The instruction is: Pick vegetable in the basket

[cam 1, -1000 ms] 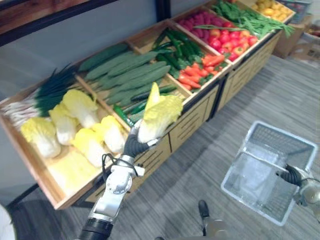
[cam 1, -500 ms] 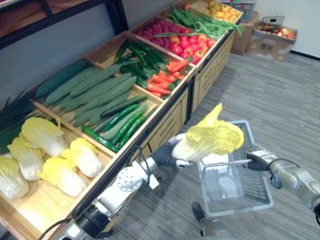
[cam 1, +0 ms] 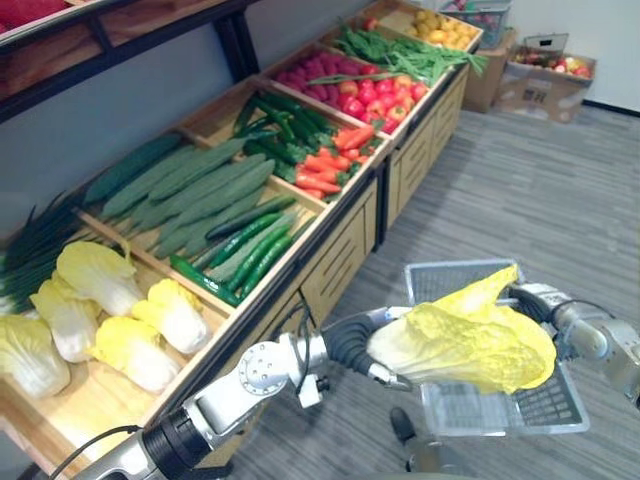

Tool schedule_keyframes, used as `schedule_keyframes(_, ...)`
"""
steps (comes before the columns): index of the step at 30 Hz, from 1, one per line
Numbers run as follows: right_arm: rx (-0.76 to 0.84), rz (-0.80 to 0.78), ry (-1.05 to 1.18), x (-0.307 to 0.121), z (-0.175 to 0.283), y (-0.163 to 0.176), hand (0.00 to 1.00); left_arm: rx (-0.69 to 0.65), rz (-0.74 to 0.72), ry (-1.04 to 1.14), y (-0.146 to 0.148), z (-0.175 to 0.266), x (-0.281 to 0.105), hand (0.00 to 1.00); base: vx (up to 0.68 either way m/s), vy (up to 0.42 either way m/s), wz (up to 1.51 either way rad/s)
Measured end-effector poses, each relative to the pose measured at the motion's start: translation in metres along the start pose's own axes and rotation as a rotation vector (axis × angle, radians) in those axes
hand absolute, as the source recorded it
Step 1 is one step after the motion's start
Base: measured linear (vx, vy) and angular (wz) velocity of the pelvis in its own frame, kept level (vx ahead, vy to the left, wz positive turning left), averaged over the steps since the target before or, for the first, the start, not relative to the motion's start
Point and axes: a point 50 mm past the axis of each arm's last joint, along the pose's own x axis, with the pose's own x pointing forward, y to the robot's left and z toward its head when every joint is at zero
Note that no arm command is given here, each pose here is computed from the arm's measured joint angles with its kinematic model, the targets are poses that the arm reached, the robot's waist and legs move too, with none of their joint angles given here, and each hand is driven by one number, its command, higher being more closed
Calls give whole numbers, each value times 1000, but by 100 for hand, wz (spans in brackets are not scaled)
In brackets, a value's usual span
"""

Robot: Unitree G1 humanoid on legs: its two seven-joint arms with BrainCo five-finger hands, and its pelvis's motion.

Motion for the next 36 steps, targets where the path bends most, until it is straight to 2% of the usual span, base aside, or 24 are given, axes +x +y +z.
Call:
schedule_keyframes(5,91,-127,121,-7,-26,-27,100,-14,-72,-12,-6,7,-4,100,-29,-28,30)
schedule_keyframes(16,215,-273,141,-15,-35,-55,100,-8,-199,-9,-17,12,-3,100,-16,-3,18)
schedule_keyframes(22,207,-295,91,-12,-25,-63,100,-33,-255,42,-28,5,-10,100,-1,5,4)
schedule_keyframes(28,158,-235,-13,0,1,-65,100,-47,-297,62,-38,0,-12,100,-10,-3,-2)
schedule_keyframes(36,112,-192,-133,5,29,-67,100,69,-271,139,-36,-19,-13,100,-2,-1,-1)
